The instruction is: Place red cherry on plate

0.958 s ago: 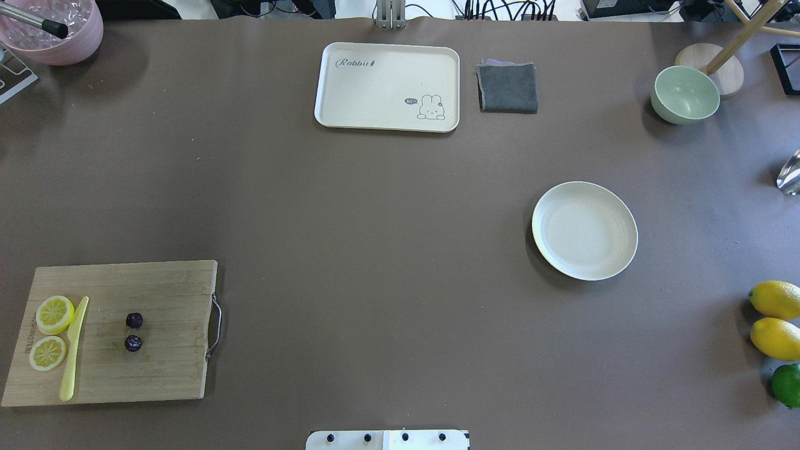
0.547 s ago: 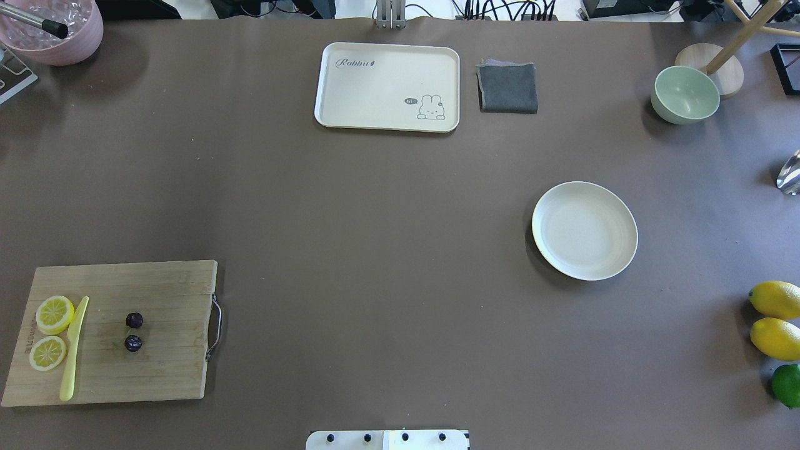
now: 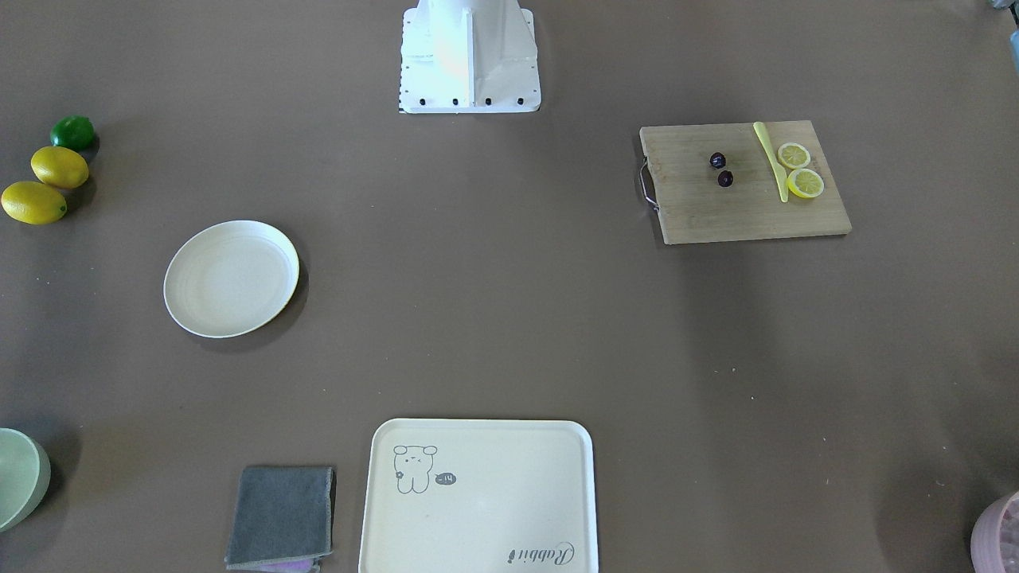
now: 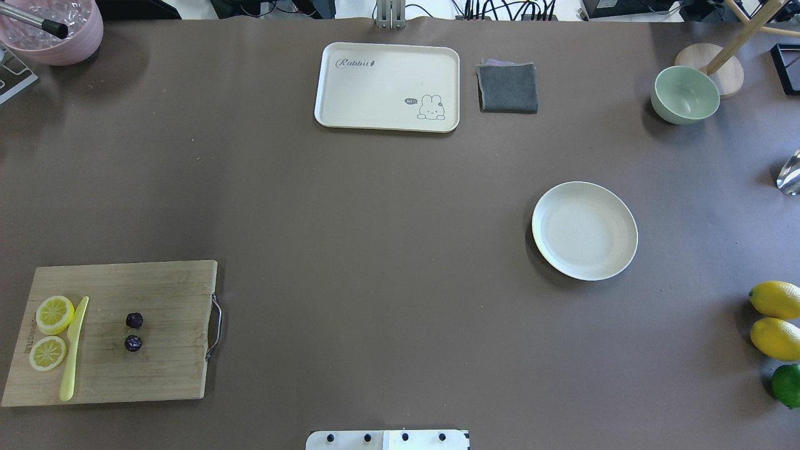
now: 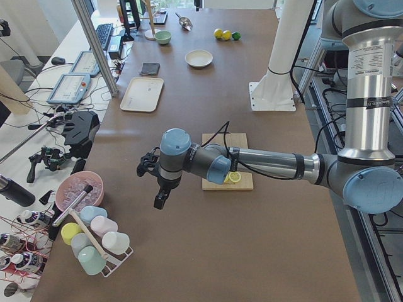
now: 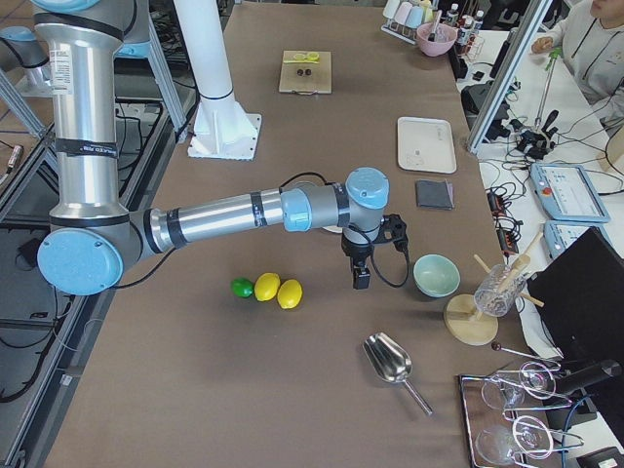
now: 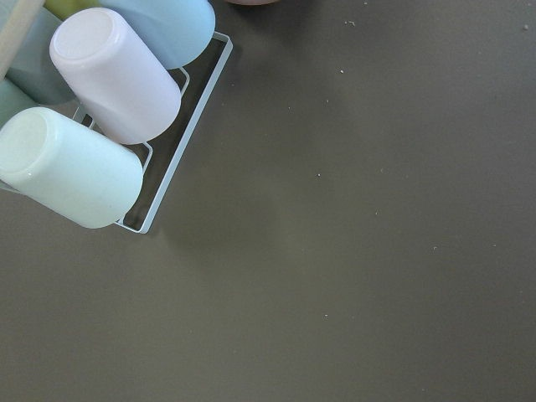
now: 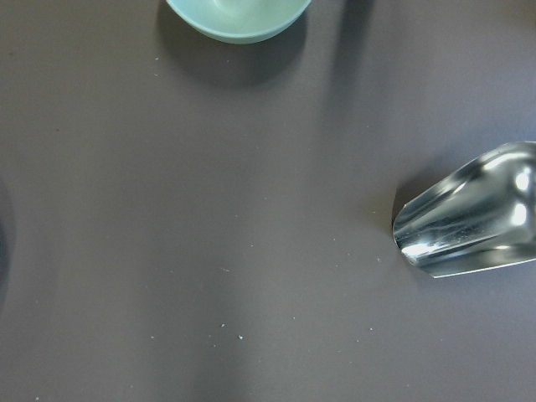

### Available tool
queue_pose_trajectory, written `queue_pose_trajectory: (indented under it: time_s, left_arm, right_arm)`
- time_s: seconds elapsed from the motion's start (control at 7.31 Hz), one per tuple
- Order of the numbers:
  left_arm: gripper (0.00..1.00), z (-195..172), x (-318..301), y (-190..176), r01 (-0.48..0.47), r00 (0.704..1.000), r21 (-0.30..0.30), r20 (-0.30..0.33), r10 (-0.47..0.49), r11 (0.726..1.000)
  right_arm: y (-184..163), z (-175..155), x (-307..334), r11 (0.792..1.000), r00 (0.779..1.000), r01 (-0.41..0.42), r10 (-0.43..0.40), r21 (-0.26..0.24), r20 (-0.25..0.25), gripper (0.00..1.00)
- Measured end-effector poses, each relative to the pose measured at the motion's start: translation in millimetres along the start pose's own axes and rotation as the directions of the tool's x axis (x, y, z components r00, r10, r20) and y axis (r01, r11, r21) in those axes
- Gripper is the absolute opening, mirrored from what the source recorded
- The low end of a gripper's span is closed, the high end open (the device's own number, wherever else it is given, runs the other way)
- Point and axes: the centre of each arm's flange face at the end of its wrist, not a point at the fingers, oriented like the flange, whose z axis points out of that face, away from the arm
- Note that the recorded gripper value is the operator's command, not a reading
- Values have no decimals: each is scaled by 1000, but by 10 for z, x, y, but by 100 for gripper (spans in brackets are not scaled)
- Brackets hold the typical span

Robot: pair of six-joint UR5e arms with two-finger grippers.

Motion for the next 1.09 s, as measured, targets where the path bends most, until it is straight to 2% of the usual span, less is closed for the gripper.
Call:
queue_pose_trajectory:
  time_s: [0.27, 0.41, 0.68, 0.82, 1.09]
  left_arm:
    - [98, -6, 24, 27, 9, 1000, -2, -20, -9, 1000]
    - [98, -9, 55, 34, 17, 998, -2, -53, -17, 1000]
    - [97, -2, 115, 44, 30, 991, -4, -127, -30, 1000]
    - [97, 1, 125, 35, 32, 990, -5, -138, -33, 999]
    - [97, -12, 138, -1, 30, 990, -1, -137, -30, 1000]
  right_arm:
    - [-29, 64, -228, 1000, 998, 10, -10, -9, 54, 100]
    - [-65, 152, -443, 1000, 998, 9, -8, -7, 70, 100]
    - [-159, 600, -1112, 997, 995, -71, 70, 11, 66, 97]
    - [-195, 898, -1429, 994, 991, -111, 109, 13, 81, 93]
    - [-215, 1442, -1747, 993, 987, -114, 114, -13, 112, 64]
